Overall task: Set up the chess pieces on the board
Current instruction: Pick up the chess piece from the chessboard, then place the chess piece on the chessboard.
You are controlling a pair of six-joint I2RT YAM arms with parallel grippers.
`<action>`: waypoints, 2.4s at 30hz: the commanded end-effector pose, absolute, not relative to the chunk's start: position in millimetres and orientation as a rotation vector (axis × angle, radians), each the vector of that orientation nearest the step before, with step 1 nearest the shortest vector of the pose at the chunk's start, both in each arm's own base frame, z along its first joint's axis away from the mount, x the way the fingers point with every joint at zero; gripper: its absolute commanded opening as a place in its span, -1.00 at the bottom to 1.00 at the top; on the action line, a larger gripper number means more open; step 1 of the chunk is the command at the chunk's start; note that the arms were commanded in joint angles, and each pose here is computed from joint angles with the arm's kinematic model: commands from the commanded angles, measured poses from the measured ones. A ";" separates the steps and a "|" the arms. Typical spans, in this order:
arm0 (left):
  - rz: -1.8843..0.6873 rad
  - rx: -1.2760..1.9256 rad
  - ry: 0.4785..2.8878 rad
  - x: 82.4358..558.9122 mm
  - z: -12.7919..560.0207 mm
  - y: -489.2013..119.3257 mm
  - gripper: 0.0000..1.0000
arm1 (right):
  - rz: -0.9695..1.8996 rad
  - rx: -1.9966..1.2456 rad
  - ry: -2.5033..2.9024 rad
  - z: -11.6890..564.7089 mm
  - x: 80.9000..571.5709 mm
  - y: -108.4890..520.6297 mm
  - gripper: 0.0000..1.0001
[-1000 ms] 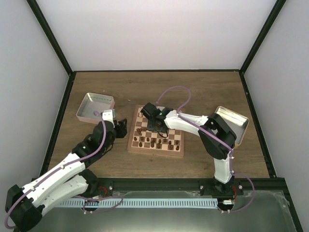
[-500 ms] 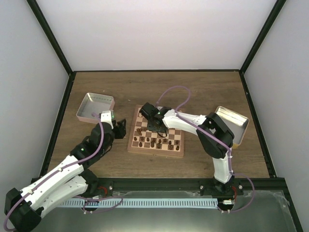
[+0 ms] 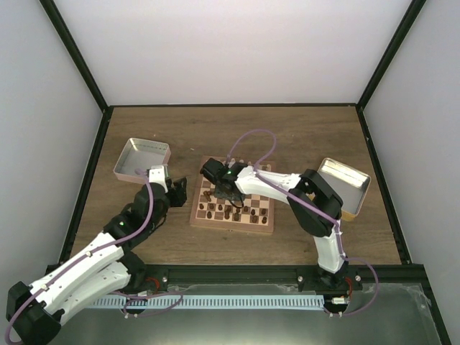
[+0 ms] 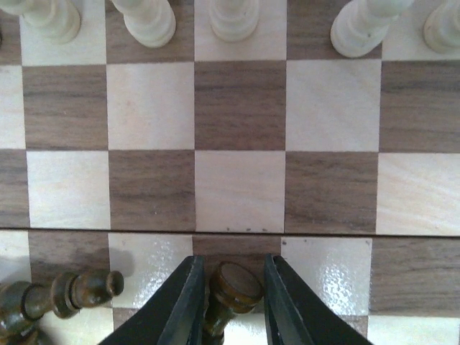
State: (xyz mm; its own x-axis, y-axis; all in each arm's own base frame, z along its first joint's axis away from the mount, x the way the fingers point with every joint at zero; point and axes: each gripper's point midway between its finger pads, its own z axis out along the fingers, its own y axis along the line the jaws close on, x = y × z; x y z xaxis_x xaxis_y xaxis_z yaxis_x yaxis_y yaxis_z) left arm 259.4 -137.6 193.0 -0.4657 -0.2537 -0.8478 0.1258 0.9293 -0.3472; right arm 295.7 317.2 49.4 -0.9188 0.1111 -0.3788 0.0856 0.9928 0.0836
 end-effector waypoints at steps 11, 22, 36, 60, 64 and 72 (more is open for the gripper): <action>-0.463 -0.080 2.009 257.6 190.2 -139.4 0.17 | 0.129 0.185 2.637 57.3 319.4 328.0 -0.69; -0.731 0.121 1.968 247.6 192.7 -187.8 0.35 | 0.600 0.300 2.534 124.1 320.9 323.9 -0.71; -1.052 0.346 1.832 239.3 200.5 -248.1 0.42 | 1.320 0.453 2.465 178.2 279.9 334.7 -0.69; -1.043 0.309 1.980 250.1 167.3 -258.9 -0.58 | 1.540 0.505 2.472 180.8 264.6 345.3 -0.69; -1.013 0.297 1.984 254.7 168.8 -257.2 -0.80 | 1.515 0.483 2.473 180.0 265.8 344.3 -0.65; -0.806 0.267 2.202 256.8 154.3 -237.3 -0.91 | 1.276 0.345 2.371 185.6 289.0 320.9 0.14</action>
